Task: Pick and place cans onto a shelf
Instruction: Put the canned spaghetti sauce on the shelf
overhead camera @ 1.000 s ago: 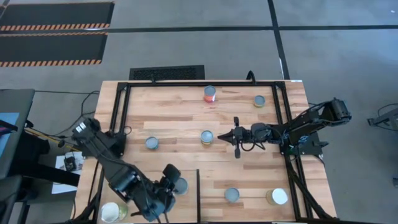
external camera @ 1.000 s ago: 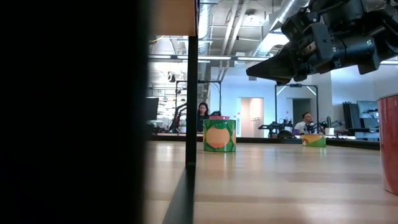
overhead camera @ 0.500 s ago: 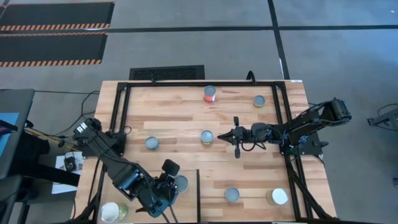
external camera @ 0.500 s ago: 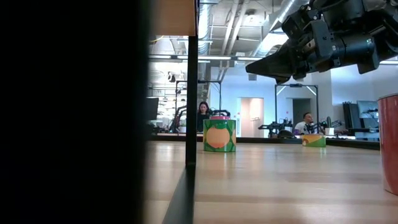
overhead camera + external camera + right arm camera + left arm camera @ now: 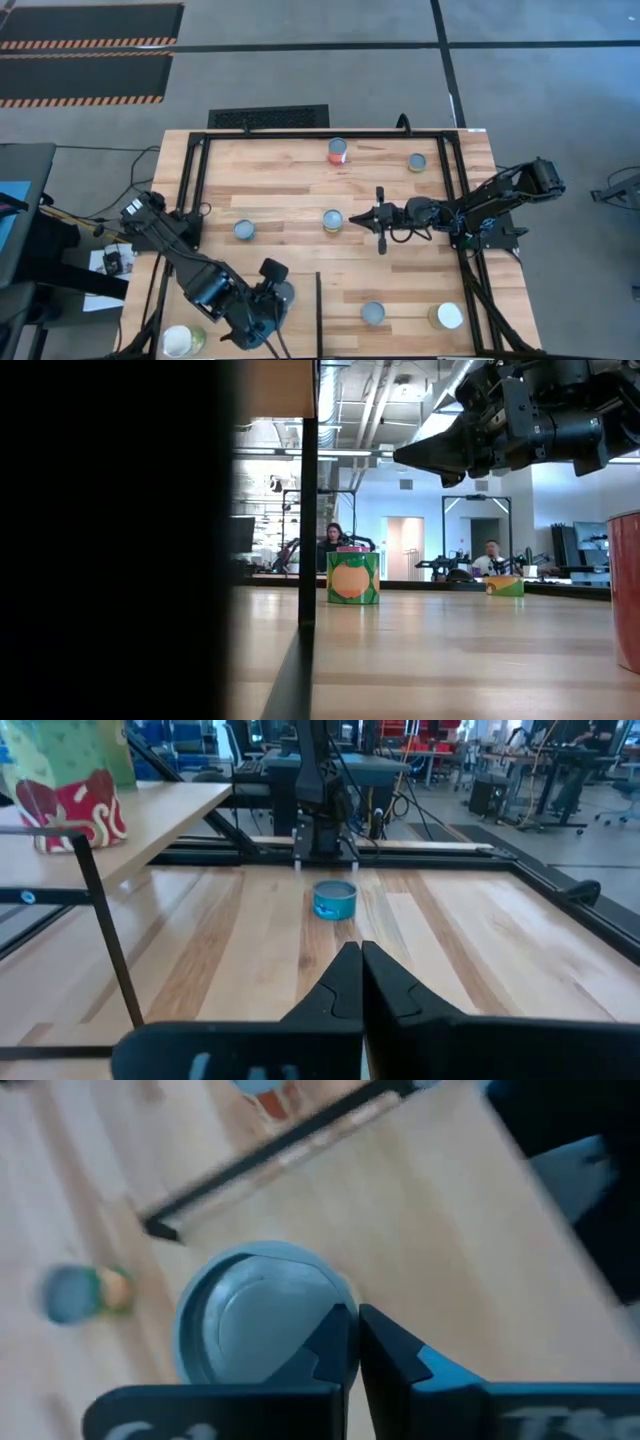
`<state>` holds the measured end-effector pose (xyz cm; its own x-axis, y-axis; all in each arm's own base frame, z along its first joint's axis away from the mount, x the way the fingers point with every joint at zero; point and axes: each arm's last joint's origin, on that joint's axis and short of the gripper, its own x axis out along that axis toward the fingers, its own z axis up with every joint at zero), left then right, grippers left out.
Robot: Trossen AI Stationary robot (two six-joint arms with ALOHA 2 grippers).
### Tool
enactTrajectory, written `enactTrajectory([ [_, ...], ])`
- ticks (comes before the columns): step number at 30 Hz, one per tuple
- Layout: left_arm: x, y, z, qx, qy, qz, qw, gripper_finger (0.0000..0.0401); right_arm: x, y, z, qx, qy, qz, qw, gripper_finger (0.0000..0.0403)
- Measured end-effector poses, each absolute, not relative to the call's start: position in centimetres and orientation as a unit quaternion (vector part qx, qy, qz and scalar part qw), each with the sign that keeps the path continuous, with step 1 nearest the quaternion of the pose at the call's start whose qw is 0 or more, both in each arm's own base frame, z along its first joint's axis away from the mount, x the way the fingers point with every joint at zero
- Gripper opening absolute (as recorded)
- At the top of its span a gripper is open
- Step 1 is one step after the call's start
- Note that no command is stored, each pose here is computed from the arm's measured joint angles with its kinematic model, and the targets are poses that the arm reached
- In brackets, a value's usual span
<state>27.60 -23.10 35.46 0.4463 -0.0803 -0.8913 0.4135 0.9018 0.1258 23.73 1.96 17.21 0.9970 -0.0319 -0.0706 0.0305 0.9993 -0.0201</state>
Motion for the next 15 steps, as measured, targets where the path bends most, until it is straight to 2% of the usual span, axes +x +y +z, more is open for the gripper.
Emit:
enactTrajectory([
  [8,24.0,-25.2,39.2,0.031,0.533,-0.176,0.827,0.0001,23.7,2.0,17.2,-0.008,0.036,-0.015,0.999,0.0008],
  [15,19.9,-27.9,39.5,0.01,0.549,-0.152,0.822,0.0,23.6,2.8,17.2,-0.007,0.036,0.002,0.999,0.0008],
])
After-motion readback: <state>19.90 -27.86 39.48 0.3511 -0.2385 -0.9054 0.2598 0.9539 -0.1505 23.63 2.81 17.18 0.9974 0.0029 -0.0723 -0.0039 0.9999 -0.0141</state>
